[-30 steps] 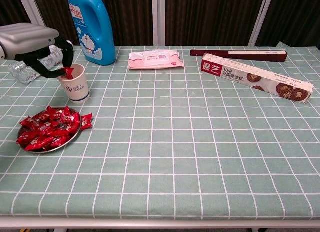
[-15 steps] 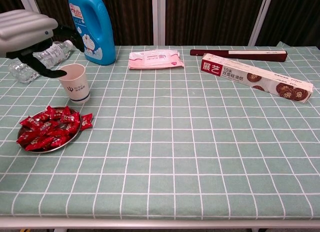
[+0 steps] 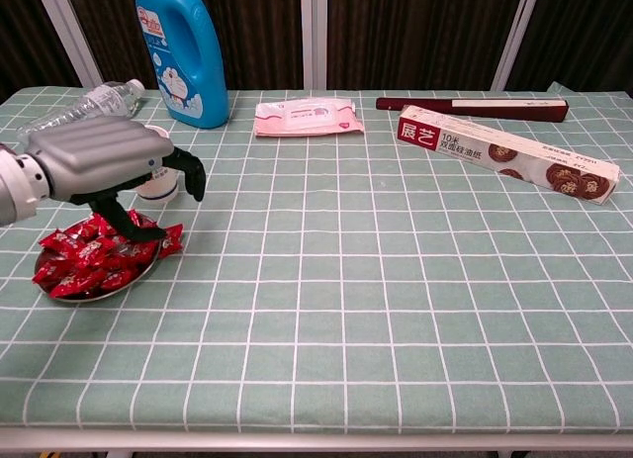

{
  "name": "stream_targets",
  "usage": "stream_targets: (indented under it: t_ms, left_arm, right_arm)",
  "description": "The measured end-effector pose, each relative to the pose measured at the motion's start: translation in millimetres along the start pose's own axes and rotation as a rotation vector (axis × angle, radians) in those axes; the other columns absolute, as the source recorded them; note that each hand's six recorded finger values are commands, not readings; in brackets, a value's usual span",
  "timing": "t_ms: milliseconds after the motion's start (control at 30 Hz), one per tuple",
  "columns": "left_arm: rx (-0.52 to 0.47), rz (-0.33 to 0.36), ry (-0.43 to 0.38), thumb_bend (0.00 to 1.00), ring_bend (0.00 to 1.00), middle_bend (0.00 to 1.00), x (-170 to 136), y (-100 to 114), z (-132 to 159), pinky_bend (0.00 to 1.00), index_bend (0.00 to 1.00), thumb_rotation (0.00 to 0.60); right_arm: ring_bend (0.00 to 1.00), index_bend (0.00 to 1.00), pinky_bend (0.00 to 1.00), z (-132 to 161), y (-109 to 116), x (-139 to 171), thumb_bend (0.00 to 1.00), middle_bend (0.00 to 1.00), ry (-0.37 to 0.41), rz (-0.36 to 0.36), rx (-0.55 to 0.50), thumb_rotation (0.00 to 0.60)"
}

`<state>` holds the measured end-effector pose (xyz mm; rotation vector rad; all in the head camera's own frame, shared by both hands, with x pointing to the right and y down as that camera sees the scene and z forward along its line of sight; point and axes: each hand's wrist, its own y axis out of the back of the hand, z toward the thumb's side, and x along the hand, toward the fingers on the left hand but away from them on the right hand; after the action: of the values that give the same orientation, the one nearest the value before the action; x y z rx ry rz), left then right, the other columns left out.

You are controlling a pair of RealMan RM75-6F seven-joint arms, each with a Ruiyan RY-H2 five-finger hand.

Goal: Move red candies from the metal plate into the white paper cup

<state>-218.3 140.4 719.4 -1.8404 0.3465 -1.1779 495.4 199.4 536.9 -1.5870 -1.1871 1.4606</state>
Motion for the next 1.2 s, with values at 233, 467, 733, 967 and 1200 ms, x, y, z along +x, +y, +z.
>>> stream_targets:
  t_ms: [233,467,733,967,1200]
  left_arm:
    - [0.022,-0.063,0.056,0.27,0.95,0.47,8,-15,9,1.00,0.43,0.600]
    - [0.028,-0.089,0.098,0.27,0.95,0.47,12,-21,15,1.00,0.43,0.600]
    - [0.045,-0.108,0.134,0.27,0.95,0.49,11,-24,11,1.00,0.43,0.600]
    - [0.031,-0.123,0.125,0.27,0.95,0.51,8,-26,15,1.00,0.43,0.600]
    - [0.015,-0.138,0.088,0.27,0.95,0.51,2,-27,24,1.00,0.43,0.600]
  right_arm:
    - [0.08,0.00,0.40,0,0,0,0.10,0.12,0.000,0.002,0.001,0.600]
    - [0.08,0.00,0.40,-1,0,0,0.10,0.12,-0.002,0.003,0.000,0.600]
    - [0.08,0.00,0.40,-1,-1,0,0.10,0.12,-0.004,0.007,0.002,0.600]
    - [0.08,0.00,0.40,-1,-1,1,0.10,0.12,-0.007,0.009,0.001,0.600]
    - [0.08,0.00,0.40,-2,-1,2,0.10,0.12,-0.013,0.009,0.002,0.600]
